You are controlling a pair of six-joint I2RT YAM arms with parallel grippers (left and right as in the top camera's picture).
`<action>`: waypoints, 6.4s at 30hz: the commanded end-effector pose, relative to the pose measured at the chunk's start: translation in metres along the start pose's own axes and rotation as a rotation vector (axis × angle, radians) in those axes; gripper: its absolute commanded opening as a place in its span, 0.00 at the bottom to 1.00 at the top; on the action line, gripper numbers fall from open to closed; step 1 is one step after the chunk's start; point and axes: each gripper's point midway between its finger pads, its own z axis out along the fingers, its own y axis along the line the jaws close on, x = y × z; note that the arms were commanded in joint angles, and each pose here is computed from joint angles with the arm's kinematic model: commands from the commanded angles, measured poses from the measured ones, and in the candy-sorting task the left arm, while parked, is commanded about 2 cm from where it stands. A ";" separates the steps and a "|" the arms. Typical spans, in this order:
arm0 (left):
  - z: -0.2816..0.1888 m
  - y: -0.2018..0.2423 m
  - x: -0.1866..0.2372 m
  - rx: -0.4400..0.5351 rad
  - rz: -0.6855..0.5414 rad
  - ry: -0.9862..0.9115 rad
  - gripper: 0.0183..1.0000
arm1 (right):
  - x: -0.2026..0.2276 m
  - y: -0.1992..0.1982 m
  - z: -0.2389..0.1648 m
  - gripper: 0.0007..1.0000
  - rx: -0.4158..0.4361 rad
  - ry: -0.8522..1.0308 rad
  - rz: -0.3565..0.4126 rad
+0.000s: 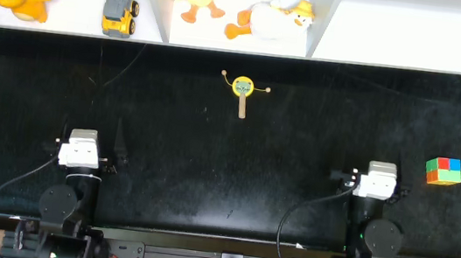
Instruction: Store Toys
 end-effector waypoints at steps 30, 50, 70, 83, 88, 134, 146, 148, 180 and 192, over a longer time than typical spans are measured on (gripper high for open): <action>-0.001 0.002 -0.003 -0.015 0.014 -0.012 1.00 | 0.045 0.256 0.044 1.00 -0.123 1.127 0.202; -0.001 0.002 -0.003 -0.015 0.014 -0.012 1.00 | 0.062 0.275 0.086 0.42 -0.003 1.032 0.133; -0.001 0.002 -0.003 -0.016 0.014 -0.012 1.00 | -0.009 0.129 0.041 0.04 0.128 0.986 0.307; -0.001 0.002 -0.003 -0.016 0.014 -0.012 1.00 | -0.005 0.018 0.031 0.04 0.003 0.955 0.169; -0.001 0.002 -0.003 -0.015 0.014 -0.013 1.00 | 0.006 0.008 0.065 0.04 -0.039 0.965 0.106; -0.001 0.002 -0.003 -0.015 0.014 -0.013 1.00 | -0.039 0.035 0.166 0.96 -0.106 0.958 -0.122; -0.001 0.002 -0.003 -0.016 0.014 -0.012 1.00 | -0.035 -0.025 0.028 1.00 0.011 1.002 -0.085; -0.001 0.002 -0.003 -0.015 0.013 -0.013 1.00 | -0.040 -0.029 0.012 1.00 0.021 0.957 -0.071; -0.001 0.002 -0.003 -0.015 0.014 -0.012 1.00 | 0.056 -0.162 0.010 1.00 0.103 1.163 0.106; -0.001 0.002 -0.003 -0.015 0.013 -0.013 1.00 | 0.100 -0.180 0.045 0.99 -0.013 1.130 0.073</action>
